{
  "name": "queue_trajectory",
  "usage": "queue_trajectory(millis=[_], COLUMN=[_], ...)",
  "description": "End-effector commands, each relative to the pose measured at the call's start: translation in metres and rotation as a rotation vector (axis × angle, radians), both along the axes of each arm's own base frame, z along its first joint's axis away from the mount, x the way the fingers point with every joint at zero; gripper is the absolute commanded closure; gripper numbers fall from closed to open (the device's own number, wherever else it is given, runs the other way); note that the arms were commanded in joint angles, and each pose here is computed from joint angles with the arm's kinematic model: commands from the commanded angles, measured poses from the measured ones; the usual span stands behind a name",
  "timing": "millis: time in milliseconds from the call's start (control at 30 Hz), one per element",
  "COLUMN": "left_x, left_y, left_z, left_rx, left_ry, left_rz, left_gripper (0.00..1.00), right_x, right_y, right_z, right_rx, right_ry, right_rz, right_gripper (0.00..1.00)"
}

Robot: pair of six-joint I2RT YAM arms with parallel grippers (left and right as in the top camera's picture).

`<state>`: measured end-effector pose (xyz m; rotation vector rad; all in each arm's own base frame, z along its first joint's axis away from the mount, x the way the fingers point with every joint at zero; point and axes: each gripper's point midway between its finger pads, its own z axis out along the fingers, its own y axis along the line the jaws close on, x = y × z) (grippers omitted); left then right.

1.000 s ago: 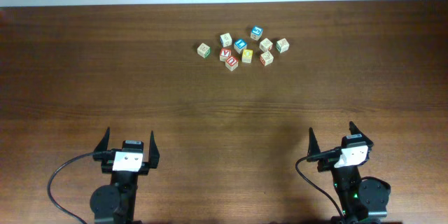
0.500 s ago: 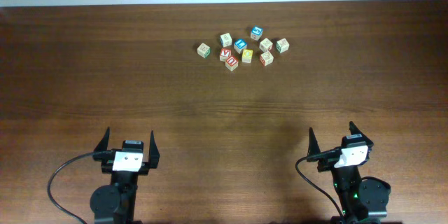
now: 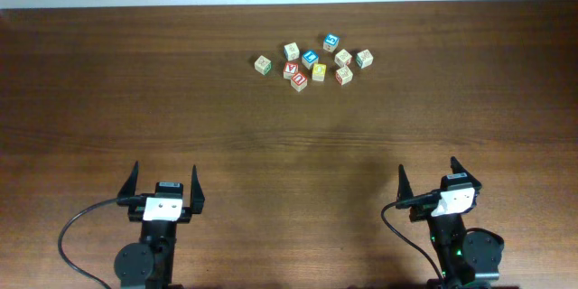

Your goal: Rotate 4 blocks

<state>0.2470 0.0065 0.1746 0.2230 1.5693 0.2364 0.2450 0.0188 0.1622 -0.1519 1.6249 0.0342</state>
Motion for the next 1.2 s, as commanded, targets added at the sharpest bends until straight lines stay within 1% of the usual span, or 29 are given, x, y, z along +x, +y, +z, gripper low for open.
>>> queue_trajectory(millis=[0, 233, 633, 800, 1000, 1100, 1167], left_x=[0.0, -0.001, -0.001, -0.003, -0.002, 0.013, 0.026], left_y=[-0.001, -0.001, -0.001, -0.005, -0.01, -0.011, -0.022], left_z=[0.003, 0.009, 0.013, 0.025, 0.049, 0.075, 0.092], left_rx=[0.013, 0.015, 0.016, 0.018, 0.013, 0.006, 0.035], left_ry=[-0.016, -0.039, -0.055, -0.077, -0.006, 0.094, 0.158], left_rz=[-0.006, -0.006, -0.006, -0.032, -0.058, -0.073, -0.144], left_gripper=[0.01, 0.01, 0.01, 0.01, 0.01, 0.01, 0.01], right_x=[0.0, 0.0, 0.001, 0.0, -0.008, -0.017, -0.021], right_y=[0.0, 0.0, 0.0, 0.0, 0.001, 0.008, 0.017], right_z=[-0.002, -0.001, 0.015, 0.026, 0.071, 0.1, 0.112], right_rx=[0.008, 0.008, 0.008, 0.008, 0.007, 0.004, 0.0], right_ry=[0.001, -0.004, -0.068, -0.112, -0.216, -0.272, -0.282], right_rz=[-0.004, -0.004, -0.003, -0.003, 0.002, 0.045, 0.095], right_gripper=[0.02, 0.02, 0.02, 0.02, 0.02, 0.02, 0.02])
